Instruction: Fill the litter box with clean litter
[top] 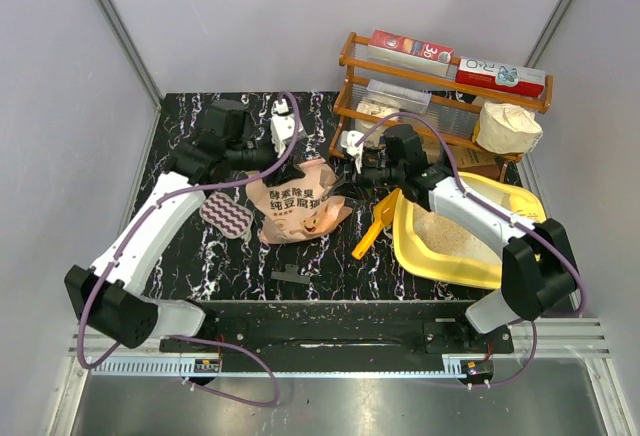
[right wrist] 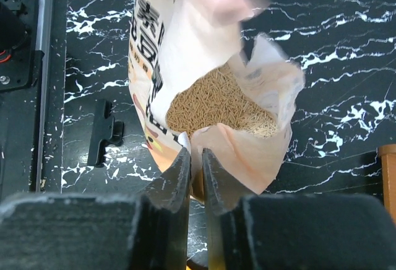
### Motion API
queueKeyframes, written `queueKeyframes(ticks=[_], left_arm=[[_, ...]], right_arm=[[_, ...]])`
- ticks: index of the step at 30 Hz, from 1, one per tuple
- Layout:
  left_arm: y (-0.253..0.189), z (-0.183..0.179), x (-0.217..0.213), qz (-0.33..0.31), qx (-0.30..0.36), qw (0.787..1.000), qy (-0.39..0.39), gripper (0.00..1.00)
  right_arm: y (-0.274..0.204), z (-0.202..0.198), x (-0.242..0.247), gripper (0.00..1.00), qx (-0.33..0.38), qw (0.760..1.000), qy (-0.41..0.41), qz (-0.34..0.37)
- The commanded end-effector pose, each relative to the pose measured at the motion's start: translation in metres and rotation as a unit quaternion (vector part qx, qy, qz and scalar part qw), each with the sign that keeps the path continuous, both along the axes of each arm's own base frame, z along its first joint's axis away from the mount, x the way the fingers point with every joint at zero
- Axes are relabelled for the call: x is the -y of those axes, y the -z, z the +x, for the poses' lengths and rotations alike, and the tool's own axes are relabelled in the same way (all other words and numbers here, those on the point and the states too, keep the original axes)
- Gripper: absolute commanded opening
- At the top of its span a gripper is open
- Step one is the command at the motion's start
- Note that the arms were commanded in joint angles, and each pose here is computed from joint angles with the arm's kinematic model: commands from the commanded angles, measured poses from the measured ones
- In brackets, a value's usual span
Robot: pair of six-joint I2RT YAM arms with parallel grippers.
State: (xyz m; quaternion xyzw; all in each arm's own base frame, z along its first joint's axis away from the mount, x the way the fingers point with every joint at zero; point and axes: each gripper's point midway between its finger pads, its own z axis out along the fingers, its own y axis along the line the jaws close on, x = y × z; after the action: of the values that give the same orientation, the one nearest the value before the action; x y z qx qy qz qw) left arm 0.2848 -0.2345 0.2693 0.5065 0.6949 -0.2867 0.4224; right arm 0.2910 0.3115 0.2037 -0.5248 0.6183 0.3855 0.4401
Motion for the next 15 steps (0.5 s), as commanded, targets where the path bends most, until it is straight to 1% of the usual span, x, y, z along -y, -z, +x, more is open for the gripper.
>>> queueKeyframes(ticks=[1,2,3,5,7,9,10,11,12,13,14,15], left_arm=[[-0.125,-0.014,0.016,-0.139,0.135,0.981,0.023,0.44],[-0.140,-0.014,0.015,-0.153,0.139,0.978,0.014,0.48],[-0.167,-0.011,0.012,-0.165,0.169,0.972,0.001,0.54],[-0.185,0.004,0.005,-0.166,0.199,0.965,-0.027,0.58],[-0.185,0.034,-0.005,-0.150,0.229,0.959,-0.071,0.58],[-0.171,0.069,-0.024,-0.132,0.230,0.956,-0.127,0.54],[-0.157,0.091,-0.026,-0.127,0.215,0.958,-0.143,0.48],[-0.151,0.109,-0.038,-0.115,0.209,0.958,-0.161,0.45],[-0.117,0.136,-0.036,-0.088,0.173,0.967,-0.167,0.42],[-0.096,0.147,-0.040,-0.069,0.140,0.972,-0.174,0.36],[-0.097,0.162,-0.048,-0.068,0.134,0.972,-0.182,0.27],[-0.063,0.181,-0.046,-0.057,0.093,0.978,-0.177,0.23]], right_arm=[[-0.005,0.019,-0.004,0.15,0.023,1.000,0.018,-0.004],[-0.002,0.019,-0.002,0.14,0.020,1.000,0.019,-0.012],[-0.002,0.020,-0.002,0.12,0.020,0.999,0.021,-0.014],[-0.003,0.022,-0.002,0.08,0.021,0.999,0.027,-0.013],[-0.002,0.022,-0.003,0.03,0.013,0.999,0.029,-0.010],[-0.004,0.023,-0.004,0.02,0.011,0.999,0.030,-0.005],[-0.005,0.023,-0.004,0.01,0.016,0.999,0.030,-0.004],[-0.005,0.024,-0.003,0.01,0.020,0.999,0.032,-0.005],[-0.007,0.024,-0.003,0.01,0.025,0.999,0.032,-0.004],[-0.006,0.024,-0.002,0.01,0.030,0.999,0.032,-0.005],[-0.005,0.025,-0.002,0.01,0.031,0.999,0.033,-0.006],[-0.007,0.024,-0.002,0.01,0.033,0.999,0.031,-0.005]])
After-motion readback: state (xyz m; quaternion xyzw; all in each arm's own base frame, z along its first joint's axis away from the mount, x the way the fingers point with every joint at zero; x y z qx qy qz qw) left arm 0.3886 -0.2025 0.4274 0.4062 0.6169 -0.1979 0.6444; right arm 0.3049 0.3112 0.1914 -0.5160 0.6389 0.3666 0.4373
